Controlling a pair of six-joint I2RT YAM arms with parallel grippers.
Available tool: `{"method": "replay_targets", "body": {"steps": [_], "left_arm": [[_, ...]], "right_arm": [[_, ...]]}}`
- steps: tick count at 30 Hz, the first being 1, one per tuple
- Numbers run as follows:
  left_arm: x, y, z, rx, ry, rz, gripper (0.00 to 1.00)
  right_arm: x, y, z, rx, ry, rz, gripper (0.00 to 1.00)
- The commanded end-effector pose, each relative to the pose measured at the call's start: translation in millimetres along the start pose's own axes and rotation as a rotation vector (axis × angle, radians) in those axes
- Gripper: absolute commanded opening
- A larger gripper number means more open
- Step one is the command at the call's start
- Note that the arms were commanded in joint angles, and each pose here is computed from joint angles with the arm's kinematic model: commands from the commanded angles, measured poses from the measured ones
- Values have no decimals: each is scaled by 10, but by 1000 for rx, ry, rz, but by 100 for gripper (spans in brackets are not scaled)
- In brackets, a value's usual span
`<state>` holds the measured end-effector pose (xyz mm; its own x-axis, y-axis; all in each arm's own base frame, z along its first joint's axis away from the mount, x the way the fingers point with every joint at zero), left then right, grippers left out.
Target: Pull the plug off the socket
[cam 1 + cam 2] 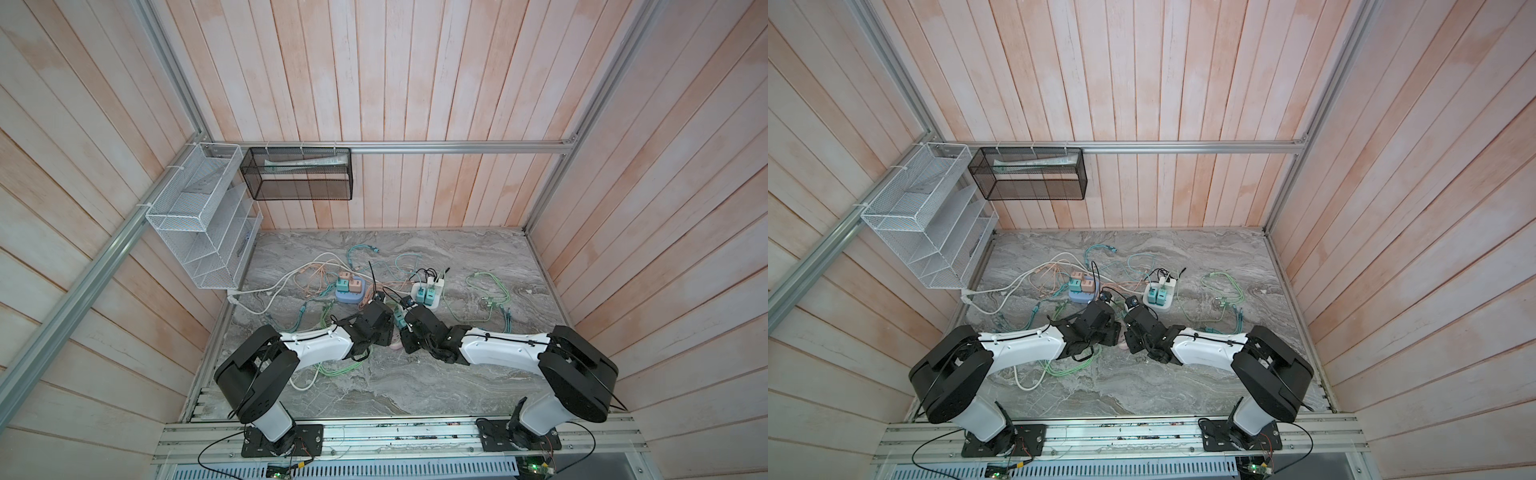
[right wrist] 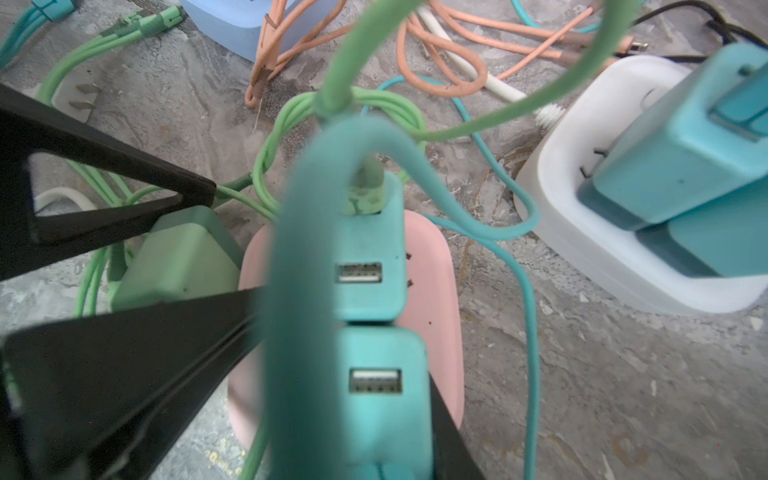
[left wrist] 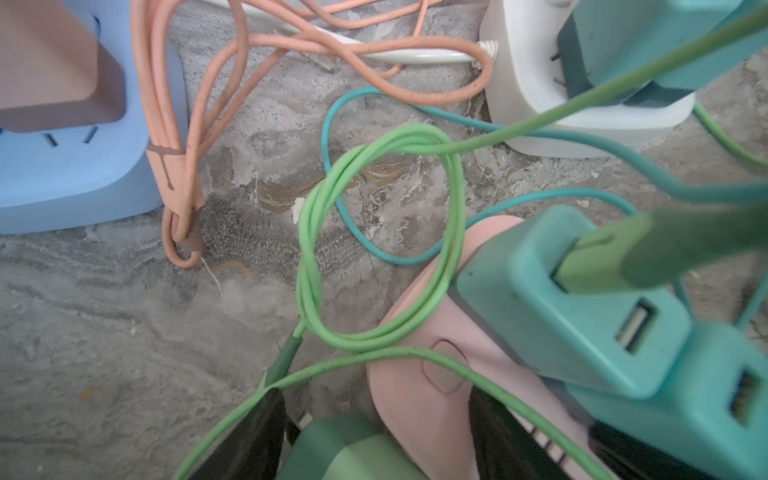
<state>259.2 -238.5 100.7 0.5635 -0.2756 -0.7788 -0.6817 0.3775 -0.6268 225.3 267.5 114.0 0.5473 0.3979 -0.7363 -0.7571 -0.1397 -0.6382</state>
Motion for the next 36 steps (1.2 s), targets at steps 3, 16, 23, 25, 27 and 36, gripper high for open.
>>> {"method": "replay_targets", "body": {"steps": [3, 16, 23, 25, 27, 36], "left_arm": [[98, 382, -5, 58, -17, 170, 71], [135, 403, -28, 41, -6, 178, 72], [142, 370, -38, 34, 0, 165, 72], [147, 381, -39, 37, 0, 169, 72], [144, 396, -33, 36, -3, 172, 72], [147, 413, -23, 39, -15, 179, 72]], "right_arm": [[-118, -262, 67, 8, -12, -77, 0], [-82, -155, 229, -41, 30, -68, 0], [24, -59, 346, -11, -17, -23, 0], [21, -79, 358, -5, -17, -26, 0], [-1, -93, 313, 4, 14, -36, 0], [-142, -151, 49, 121, -5, -65, 0]]}}
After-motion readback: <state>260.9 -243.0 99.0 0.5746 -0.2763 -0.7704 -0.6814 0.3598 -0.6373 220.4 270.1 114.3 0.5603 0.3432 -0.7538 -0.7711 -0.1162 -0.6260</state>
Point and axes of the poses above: each gripper's point midway between its finger pads, its own x axis out along the fingers, its own z axis along the line the jaws close on, y = z × x, the point moved 7 cm from there along -x, back along the fingers, and after that the axes turned 11 degrees about x, right-handed, at the moved point
